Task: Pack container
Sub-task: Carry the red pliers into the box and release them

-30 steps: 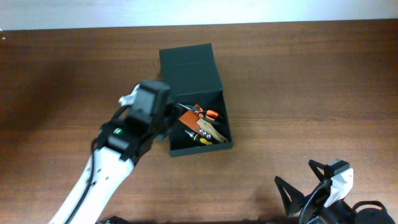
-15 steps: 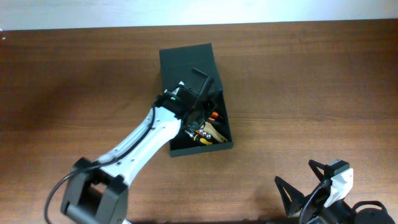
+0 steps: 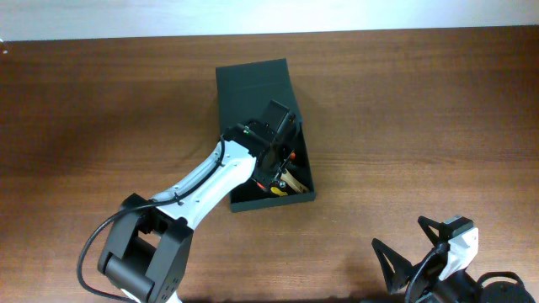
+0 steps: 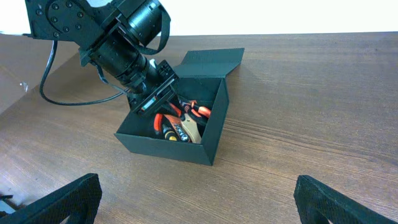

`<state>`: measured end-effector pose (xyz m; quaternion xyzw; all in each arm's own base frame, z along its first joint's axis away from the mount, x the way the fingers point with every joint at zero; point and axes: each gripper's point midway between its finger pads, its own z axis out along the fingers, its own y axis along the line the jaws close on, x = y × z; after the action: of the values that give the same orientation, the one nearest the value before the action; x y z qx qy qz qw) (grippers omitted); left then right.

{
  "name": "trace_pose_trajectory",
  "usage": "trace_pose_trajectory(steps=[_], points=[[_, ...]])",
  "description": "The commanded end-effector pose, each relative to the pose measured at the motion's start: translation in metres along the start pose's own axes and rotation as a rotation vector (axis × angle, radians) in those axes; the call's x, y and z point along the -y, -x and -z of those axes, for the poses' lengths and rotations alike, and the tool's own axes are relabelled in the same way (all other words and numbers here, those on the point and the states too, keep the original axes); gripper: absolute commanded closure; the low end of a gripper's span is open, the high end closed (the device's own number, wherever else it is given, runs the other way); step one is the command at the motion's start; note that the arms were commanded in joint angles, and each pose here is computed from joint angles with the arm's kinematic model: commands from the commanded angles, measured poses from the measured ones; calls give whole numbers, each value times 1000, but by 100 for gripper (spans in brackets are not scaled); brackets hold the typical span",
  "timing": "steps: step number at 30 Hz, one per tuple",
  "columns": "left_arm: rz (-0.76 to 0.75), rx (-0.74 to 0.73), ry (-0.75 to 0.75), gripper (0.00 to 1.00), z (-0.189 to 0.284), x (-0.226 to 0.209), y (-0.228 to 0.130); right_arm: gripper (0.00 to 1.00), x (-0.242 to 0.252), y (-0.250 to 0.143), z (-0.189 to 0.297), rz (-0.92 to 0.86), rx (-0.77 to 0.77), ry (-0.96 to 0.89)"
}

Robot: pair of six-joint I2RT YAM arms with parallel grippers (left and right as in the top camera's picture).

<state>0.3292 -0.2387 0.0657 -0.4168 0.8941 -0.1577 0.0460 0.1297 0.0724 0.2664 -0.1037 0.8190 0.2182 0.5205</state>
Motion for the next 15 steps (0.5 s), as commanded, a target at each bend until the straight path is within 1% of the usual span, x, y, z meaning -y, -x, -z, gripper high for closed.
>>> trace_pose_trajectory(steps=[1, 5, 7, 9, 10, 15], points=[[35, -15, 15, 98, 0, -3, 5, 1, 1, 1, 1, 2, 11, -6], [60, -36, 39, 97, -4, -14, 9, 1, 1, 1, 1, 1, 12, -6], [70, -42, 51, 86, -7, -20, 11, 1, 1, 1, 1, 2, 11, -6], [77, -44, 63, 69, -9, -25, 12, 1, 1, 1, 1, 2, 11, -6], [80, -45, 71, 63, -9, -27, 12, 1, 1, 1, 1, 2, 11, -6], [98, -61, 122, 58, -9, -42, 13, 1, 1, 1, 1, 2, 11, -6]])
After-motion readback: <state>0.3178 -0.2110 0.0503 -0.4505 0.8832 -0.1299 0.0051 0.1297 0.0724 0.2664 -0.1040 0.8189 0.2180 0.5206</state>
